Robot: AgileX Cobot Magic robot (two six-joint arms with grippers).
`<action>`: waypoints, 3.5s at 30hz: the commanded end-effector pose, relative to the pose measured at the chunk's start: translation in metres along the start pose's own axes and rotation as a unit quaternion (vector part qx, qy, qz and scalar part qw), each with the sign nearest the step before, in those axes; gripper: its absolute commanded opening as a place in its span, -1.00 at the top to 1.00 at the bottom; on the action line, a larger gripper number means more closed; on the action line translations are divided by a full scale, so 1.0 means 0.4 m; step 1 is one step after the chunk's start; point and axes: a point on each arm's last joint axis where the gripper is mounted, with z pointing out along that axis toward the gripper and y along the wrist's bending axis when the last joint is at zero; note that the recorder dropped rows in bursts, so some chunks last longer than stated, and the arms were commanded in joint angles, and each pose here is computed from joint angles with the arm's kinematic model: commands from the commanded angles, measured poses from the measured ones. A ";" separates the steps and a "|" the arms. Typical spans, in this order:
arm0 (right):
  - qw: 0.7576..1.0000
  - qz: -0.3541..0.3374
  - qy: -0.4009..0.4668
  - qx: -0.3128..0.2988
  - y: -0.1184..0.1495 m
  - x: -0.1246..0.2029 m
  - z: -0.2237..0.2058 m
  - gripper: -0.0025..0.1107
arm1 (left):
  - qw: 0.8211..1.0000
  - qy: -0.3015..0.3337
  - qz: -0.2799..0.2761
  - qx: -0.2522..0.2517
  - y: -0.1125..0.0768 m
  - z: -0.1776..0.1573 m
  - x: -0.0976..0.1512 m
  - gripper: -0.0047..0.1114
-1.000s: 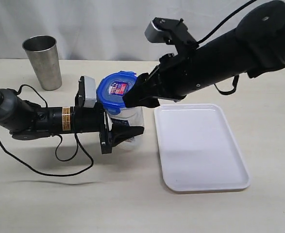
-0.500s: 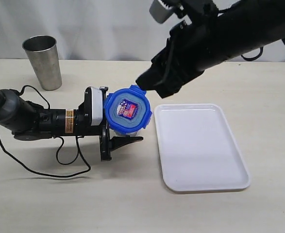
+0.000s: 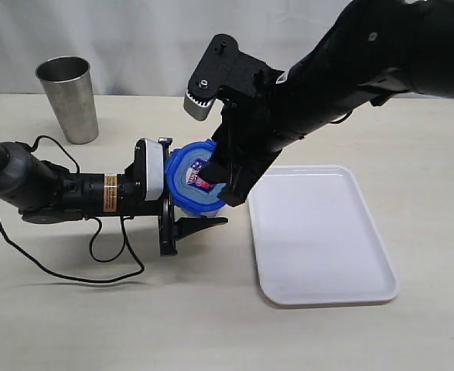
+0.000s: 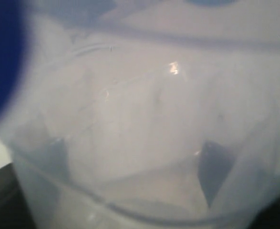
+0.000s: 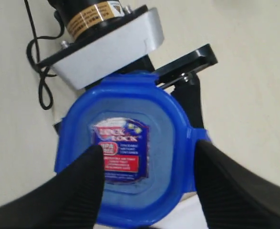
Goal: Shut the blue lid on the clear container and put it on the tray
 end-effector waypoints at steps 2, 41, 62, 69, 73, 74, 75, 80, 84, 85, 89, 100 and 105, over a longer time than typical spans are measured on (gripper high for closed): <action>0.999 0.016 0.043 -0.019 -0.001 0.027 0.052 0.03 | 1.000 0.011 -0.005 0.005 -0.001 0.004 0.003 0.92; 0.975 0.176 0.133 0.008 -0.107 0.076 0.020 0.27 | 0.991 -0.006 -0.134 -0.024 0.024 -0.029 0.009 0.92; 0.853 0.515 -0.079 -0.040 -0.107 -0.072 -0.077 0.25 | 0.991 0.009 -0.119 -0.064 0.041 -0.029 0.017 0.92; 0.882 0.469 -0.012 0.044 -0.149 -0.117 0.012 0.25 | 0.991 0.027 -0.114 -0.064 0.040 -0.029 0.026 0.92; 0.897 0.422 0.052 0.121 -0.126 -0.178 0.028 0.25 | 0.988 0.050 -0.125 -0.081 0.046 -0.031 0.037 0.92; 0.899 0.413 0.063 0.130 -0.120 -0.192 0.030 0.25 | 0.986 0.060 -0.128 -0.087 0.049 -0.032 0.040 0.92; 0.900 0.409 0.070 0.133 -0.116 -0.203 0.033 0.25 | 0.985 0.073 -0.129 -0.089 0.052 -0.034 0.042 0.92; 0.895 0.417 0.104 0.120 -0.114 -0.212 0.062 0.25 | 0.975 0.111 -0.158 -0.110 0.074 -0.045 0.032 0.92; 0.885 0.419 0.152 0.137 -0.118 -0.182 0.094 0.26 | 0.975 0.112 -0.160 -0.111 0.075 -0.045 0.031 0.92; 0.882 0.420 0.154 0.146 -0.121 -0.178 0.098 0.26 | 0.974 0.112 -0.161 -0.111 0.075 -0.045 0.031 0.92; 0.890 0.419 0.085 0.155 -0.139 -0.202 0.110 0.26 | 0.975 0.111 -0.159 -0.106 0.071 -0.038 0.028 0.92; 0.865 0.453 0.086 0.199 -0.158 -0.187 0.113 0.26 | 0.979 0.118 -0.140 -0.090 0.053 -0.009 0.018 0.92; 0.861 0.464 0.115 0.172 -0.145 -0.177 0.119 0.26 | 0.978 0.121 -0.141 -0.090 0.054 -0.010 0.019 0.92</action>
